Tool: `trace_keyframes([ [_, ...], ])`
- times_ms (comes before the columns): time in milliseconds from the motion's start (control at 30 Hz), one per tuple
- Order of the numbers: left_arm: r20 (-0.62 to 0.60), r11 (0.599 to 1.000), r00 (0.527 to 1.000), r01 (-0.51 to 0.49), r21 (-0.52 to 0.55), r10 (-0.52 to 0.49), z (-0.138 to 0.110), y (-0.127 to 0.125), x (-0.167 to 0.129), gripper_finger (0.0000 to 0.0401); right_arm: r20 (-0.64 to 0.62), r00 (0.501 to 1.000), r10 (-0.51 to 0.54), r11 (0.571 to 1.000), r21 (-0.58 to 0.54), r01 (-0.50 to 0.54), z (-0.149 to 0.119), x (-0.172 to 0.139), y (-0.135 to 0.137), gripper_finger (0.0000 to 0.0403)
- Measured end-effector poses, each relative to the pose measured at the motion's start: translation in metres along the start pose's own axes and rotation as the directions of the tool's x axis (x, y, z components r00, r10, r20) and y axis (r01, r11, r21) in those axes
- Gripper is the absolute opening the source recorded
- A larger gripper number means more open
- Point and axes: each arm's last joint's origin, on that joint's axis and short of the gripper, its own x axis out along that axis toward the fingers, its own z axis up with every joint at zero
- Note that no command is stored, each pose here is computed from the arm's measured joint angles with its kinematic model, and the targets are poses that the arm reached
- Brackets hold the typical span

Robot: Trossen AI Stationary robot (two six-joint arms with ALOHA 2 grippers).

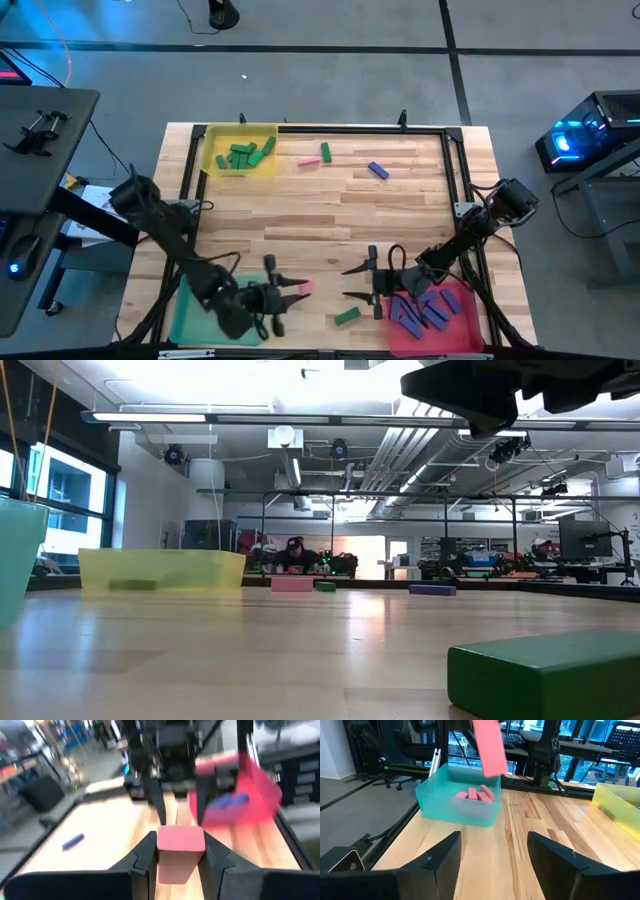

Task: Sort blocks
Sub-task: Put the pink block into the green bin

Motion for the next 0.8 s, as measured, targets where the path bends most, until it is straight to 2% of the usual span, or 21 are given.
trace_keyframes([
  [100,-0.118,1.000,0.993,0.025,-0.016,-0.026,0.002,-0.001,-0.022,0.0077,-0.005,1.000,-0.002,1.000,-0.001,0.002,0.000,0.000,0.000,0.0212],
  [200,-0.278,0.993,0.956,0.062,-0.103,-0.089,-0.003,0.000,-0.042,0.0077,-0.006,1.000,-0.003,1.000,-0.003,0.003,-0.001,0.000,0.000,0.0213],
  [300,-0.441,0.968,0.886,0.034,-0.250,-0.145,-0.015,0.001,-0.059,0.0077,-0.007,1.000,-0.003,1.000,-0.002,0.003,-0.001,0.000,0.000,0.0213],
  [433,-0.616,0.923,0.769,-0.094,-0.373,-0.170,-0.031,0.001,-0.076,0.0083,-0.007,1.000,-0.003,1.000,-0.002,0.003,-0.001,0.000,0.000,0.0213],
  [567,-0.732,0.913,0.662,-0.181,-0.366,-0.162,-0.047,-0.005,-0.088,0.0088,-0.010,1.000,-0.003,1.000,-0.002,0.003,-0.001,0.000,0.000,0.0213],
  [800,-0.823,0.888,0.537,-0.267,-0.374,-0.185,-0.080,-0.013,-0.092,0.0091,-0.010,1.000,-0.003,1.000,-0.002,0.003,-0.001,0.000,0.000,0.0213],
])
